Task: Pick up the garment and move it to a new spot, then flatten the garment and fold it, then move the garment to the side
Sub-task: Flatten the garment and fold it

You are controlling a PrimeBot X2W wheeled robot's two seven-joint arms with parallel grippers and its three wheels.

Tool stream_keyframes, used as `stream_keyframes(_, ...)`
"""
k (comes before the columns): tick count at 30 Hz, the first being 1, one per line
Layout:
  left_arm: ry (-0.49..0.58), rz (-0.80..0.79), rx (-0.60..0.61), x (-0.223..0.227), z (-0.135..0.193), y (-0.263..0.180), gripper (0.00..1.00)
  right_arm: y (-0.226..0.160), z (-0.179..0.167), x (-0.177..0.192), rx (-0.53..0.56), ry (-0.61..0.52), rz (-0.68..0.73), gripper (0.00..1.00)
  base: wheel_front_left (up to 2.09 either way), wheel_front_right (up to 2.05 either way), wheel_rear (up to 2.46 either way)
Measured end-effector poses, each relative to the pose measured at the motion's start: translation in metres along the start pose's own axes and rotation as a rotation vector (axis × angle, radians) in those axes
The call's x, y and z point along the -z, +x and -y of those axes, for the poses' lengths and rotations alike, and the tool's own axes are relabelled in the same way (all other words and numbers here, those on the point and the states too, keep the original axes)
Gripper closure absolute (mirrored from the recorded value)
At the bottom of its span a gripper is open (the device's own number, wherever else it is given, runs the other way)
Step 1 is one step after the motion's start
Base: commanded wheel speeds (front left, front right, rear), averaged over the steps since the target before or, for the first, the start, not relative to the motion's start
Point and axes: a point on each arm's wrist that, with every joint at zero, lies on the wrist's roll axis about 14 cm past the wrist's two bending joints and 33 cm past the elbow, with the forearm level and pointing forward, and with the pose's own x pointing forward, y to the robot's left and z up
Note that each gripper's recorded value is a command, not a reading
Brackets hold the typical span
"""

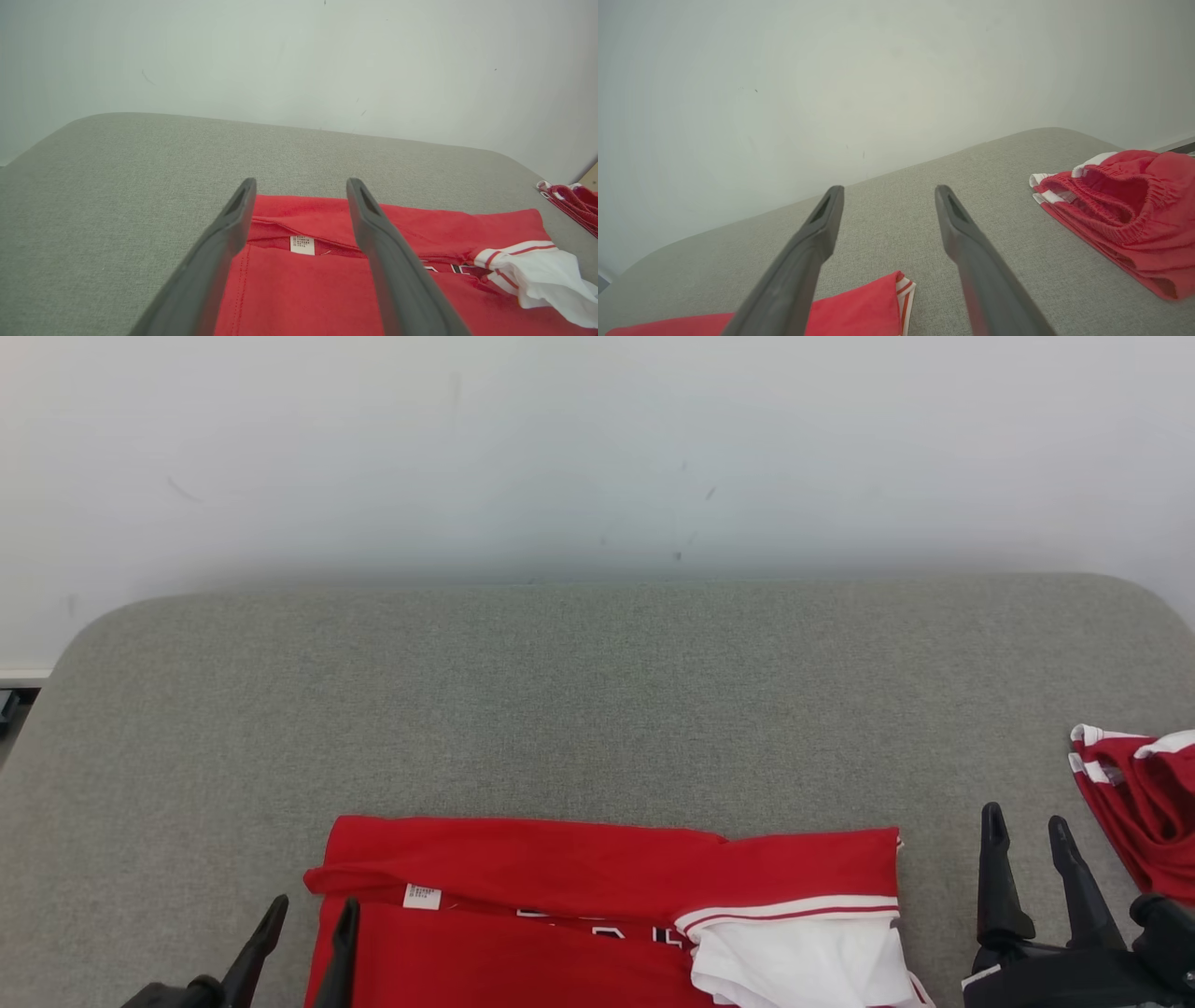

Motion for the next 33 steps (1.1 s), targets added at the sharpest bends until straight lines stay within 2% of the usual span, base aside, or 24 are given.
stream_keyframes(22,-0.008,-0.044,0.007,0.003,0.001,0.004,0.00,0.004,-0.002,0.008,-0.019,-0.061,-0.017,0.00,0.00,0.00,0.00)
stream_keyframes(29,-0.005,-0.052,0.005,0.004,0.000,0.004,0.00,0.008,-0.008,0.007,-0.065,-0.111,-0.019,0.00,0.00,0.00,0.00)
stream_keyframes(33,-0.005,-0.057,0.006,0.004,0.000,0.003,0.00,0.005,-0.012,0.028,-0.117,-0.174,-0.148,0.00,0.00,0.00,0.00)
